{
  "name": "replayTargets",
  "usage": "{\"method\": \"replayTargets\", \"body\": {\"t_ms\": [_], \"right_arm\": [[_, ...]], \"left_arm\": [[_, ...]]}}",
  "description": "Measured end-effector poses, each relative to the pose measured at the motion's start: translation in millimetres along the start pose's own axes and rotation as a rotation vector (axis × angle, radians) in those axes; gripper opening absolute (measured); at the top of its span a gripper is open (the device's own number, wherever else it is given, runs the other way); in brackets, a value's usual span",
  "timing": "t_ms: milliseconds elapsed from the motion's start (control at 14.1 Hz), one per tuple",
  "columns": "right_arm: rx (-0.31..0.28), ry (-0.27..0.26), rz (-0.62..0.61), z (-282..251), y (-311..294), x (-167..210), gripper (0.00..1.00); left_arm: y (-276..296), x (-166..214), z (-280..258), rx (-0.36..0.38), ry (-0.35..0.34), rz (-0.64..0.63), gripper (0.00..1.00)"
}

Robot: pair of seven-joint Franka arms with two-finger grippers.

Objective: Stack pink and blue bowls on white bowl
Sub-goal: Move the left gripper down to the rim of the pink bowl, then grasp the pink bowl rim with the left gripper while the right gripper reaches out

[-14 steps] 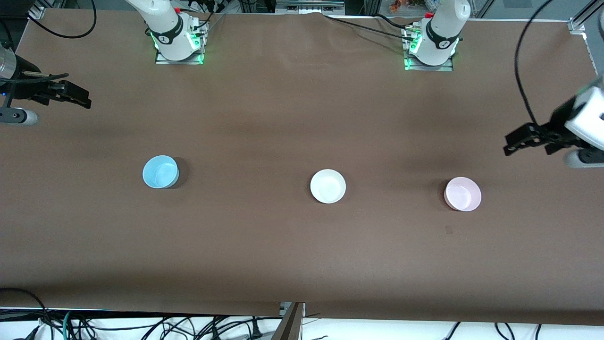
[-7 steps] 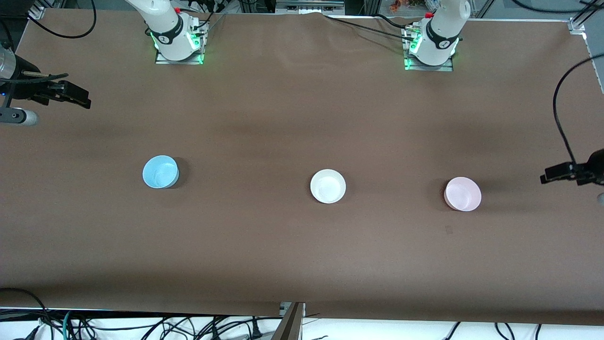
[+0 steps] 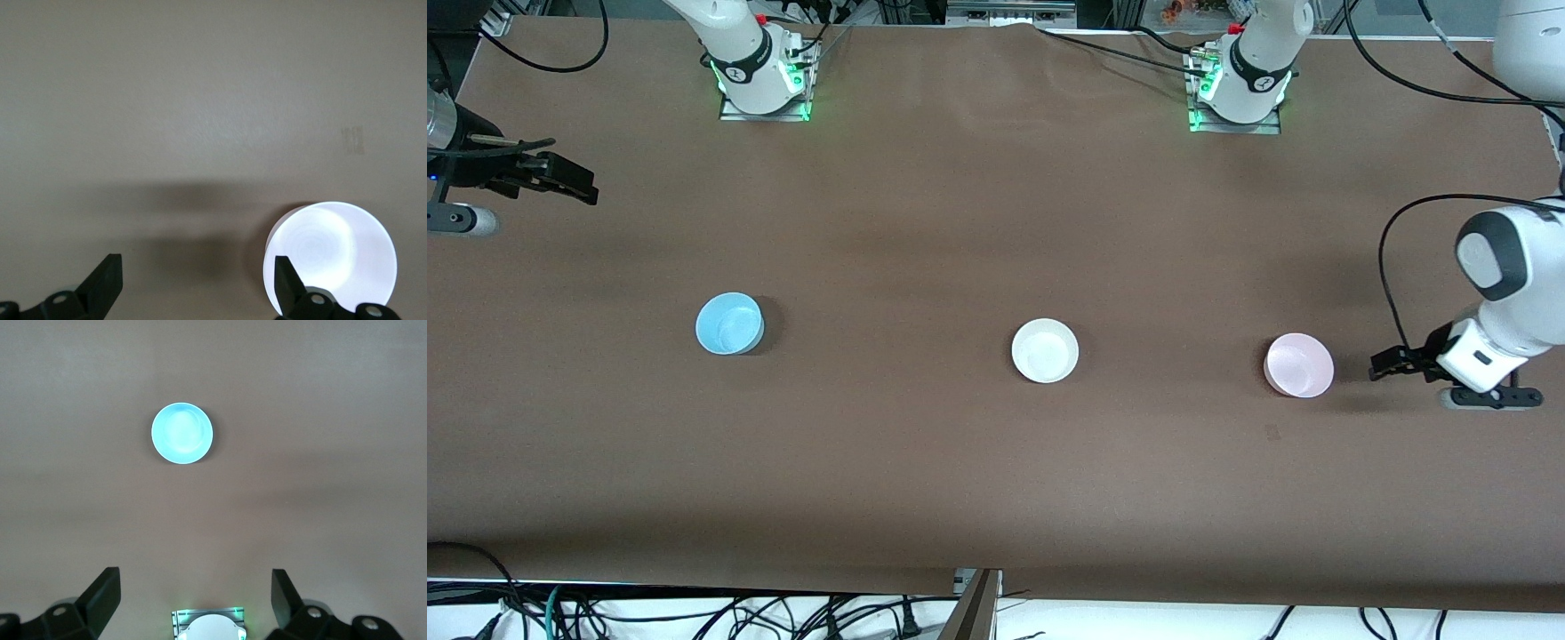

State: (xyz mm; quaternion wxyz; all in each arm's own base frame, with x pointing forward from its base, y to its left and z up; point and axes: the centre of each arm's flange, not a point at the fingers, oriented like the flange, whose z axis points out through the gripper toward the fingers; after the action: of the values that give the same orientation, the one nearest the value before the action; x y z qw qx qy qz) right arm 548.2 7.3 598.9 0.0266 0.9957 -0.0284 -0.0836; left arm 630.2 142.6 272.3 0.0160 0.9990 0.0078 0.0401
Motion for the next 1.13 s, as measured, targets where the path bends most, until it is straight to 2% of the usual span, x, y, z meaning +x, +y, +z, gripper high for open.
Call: {"method": "replayTargets", "body": {"t_ms": [283, 567, 850, 992, 1133], "right_arm": [[0.0, -0.002, 0.0, 1.0, -0.1, 0.7, 1.0], [0.0, -0.002, 0.0, 1.2, -0.1, 0.9, 1.0], [0.0, -0.003, 0.0, 1.3, 0.0, 0.9, 1.0], [0.0, -0.003, 0.0, 1.4, 0.0, 1.0, 1.0], [0.0, -0.003, 0.0, 1.4, 0.0, 1.0, 1.0]], "left_arm": [[15.7, -20.0, 27.4, -0.006, 0.01, -0.021, 1.0], [47.3, -38.5, 52.3, -0.019, 0.05, -0.058, 1.0], [55.1, -43.1, 57.6, -0.02, 0.066, -0.059, 1.0], [55.1, -43.7, 58.4, -0.02, 0.068, -0.06, 0.97], [55.0, -43.9, 58.6, -0.02, 0.068, -0.06, 0.83]]}}
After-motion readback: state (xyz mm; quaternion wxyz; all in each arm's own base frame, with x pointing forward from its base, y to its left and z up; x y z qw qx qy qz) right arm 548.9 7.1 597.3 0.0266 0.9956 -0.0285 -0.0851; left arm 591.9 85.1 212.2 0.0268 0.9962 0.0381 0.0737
